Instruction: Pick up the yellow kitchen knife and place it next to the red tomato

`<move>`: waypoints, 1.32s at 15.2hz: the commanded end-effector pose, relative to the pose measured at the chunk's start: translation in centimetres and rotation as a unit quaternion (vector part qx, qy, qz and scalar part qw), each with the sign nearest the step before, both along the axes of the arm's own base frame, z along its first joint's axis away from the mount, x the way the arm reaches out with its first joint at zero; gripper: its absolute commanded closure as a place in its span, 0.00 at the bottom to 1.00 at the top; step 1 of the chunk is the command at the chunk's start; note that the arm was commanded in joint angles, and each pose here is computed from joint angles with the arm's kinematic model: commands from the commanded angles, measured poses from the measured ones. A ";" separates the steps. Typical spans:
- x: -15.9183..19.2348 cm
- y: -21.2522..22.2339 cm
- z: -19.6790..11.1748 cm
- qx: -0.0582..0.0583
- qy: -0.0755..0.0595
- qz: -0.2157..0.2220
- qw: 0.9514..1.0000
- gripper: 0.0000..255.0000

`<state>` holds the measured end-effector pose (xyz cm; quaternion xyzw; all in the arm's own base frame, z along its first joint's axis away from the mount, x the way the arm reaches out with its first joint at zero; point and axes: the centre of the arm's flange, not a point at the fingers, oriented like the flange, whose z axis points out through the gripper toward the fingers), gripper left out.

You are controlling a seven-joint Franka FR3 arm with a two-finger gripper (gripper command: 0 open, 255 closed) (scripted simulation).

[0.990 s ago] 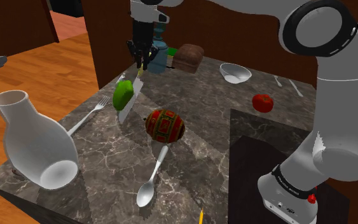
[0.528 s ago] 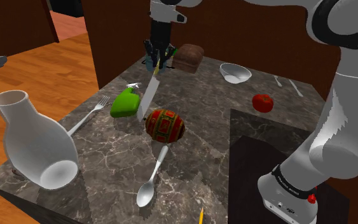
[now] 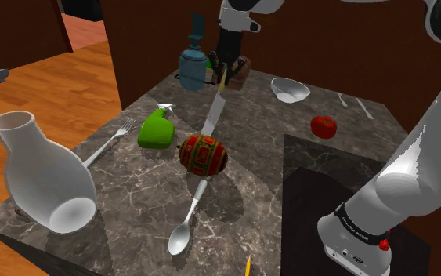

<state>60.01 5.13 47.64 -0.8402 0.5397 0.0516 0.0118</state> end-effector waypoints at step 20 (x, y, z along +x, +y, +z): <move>-10.1 -20.9 -2.0 0.000 0.000 0.001 1.000 1.00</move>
